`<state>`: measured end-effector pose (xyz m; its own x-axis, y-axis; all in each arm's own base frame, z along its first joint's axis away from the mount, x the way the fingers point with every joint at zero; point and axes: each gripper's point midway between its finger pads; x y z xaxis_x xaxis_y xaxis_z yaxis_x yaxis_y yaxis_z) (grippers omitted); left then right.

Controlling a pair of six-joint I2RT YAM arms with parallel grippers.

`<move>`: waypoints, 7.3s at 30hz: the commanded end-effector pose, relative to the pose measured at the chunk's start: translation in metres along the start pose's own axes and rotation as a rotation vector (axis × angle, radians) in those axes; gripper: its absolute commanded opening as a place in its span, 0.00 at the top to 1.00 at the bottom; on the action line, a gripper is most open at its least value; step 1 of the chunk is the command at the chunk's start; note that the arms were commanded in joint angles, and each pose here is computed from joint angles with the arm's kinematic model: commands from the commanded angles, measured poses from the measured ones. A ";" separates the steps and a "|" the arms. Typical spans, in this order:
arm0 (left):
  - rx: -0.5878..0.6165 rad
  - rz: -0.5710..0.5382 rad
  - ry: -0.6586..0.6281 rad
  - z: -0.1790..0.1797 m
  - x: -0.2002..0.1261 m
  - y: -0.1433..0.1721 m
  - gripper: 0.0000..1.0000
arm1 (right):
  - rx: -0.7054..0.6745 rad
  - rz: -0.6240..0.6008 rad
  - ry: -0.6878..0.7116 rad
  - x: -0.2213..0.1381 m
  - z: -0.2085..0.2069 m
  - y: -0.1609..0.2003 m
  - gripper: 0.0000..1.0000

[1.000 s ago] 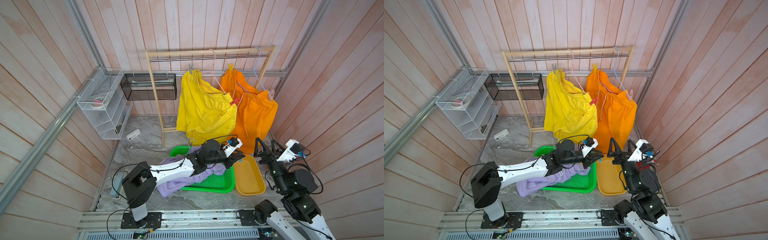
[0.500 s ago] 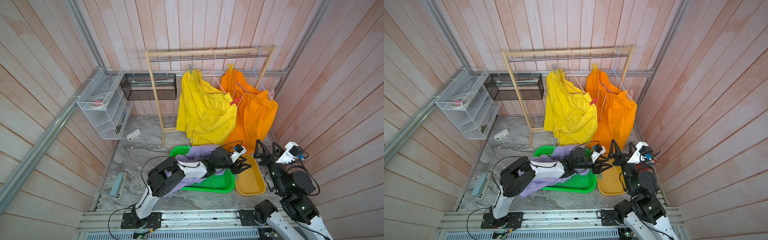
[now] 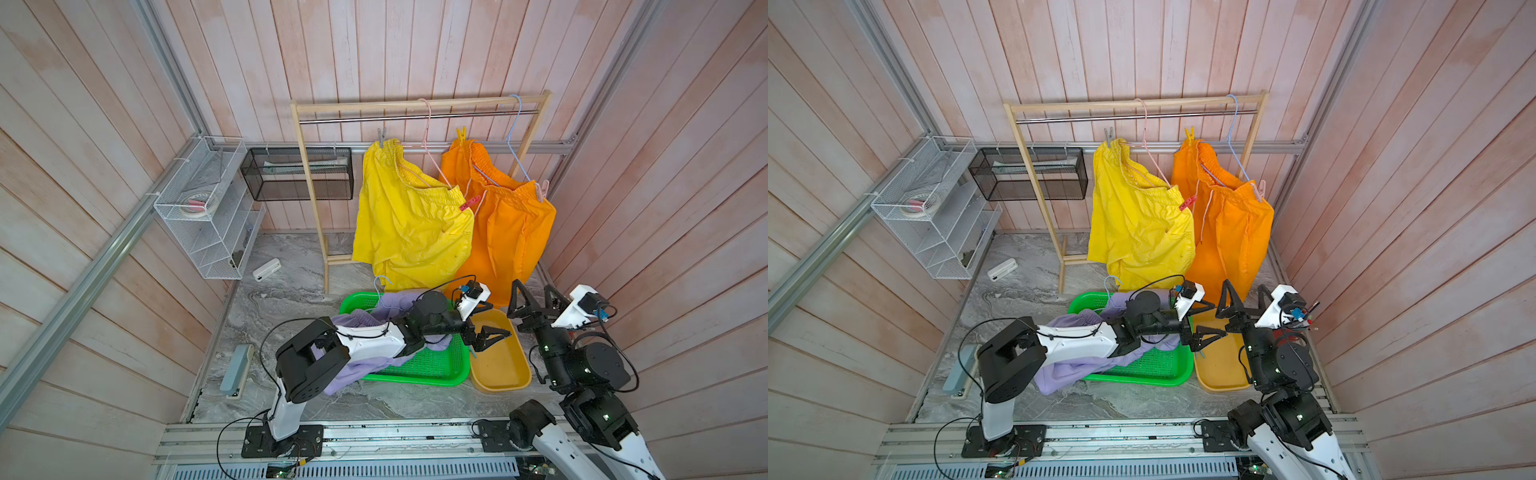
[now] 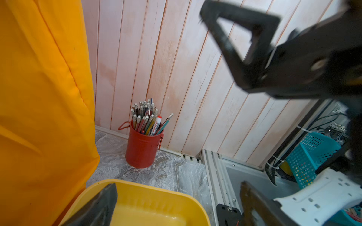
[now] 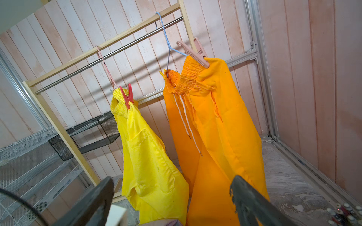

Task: Remove the clothespins securing shorts to the hanger
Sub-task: Place the clothespin in the storage box, then pick up the hanger from the basket, then remove the clothespin from the hanger.

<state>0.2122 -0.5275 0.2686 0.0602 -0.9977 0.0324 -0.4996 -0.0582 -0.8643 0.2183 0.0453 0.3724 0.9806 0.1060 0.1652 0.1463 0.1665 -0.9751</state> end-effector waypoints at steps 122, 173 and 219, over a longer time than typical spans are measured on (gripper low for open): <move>0.606 -0.186 -0.565 -0.039 -0.210 -0.044 1.00 | 0.342 0.774 -0.366 0.012 0.095 0.177 0.12; 1.050 -0.151 -0.658 -0.074 -0.156 0.018 1.00 | 0.702 0.897 -0.351 0.049 0.121 0.218 0.43; 1.137 -0.145 -0.673 -0.078 -0.144 0.025 1.00 | 0.764 0.963 -0.384 0.039 0.126 0.245 0.73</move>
<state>0.1239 -0.3856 0.2622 0.6251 -0.7679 0.1397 0.5115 0.2678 -0.8165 0.2760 0.2129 0.1619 0.5367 0.7419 -0.4019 -0.8296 0.3769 -0.4120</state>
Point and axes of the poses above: each gripper's point midway between its finger pads, its own x axis out along the fingers, its own z axis along the line the jaws close on, y = z × x, and after that the axes turned 15 degrees about -x, right-handed
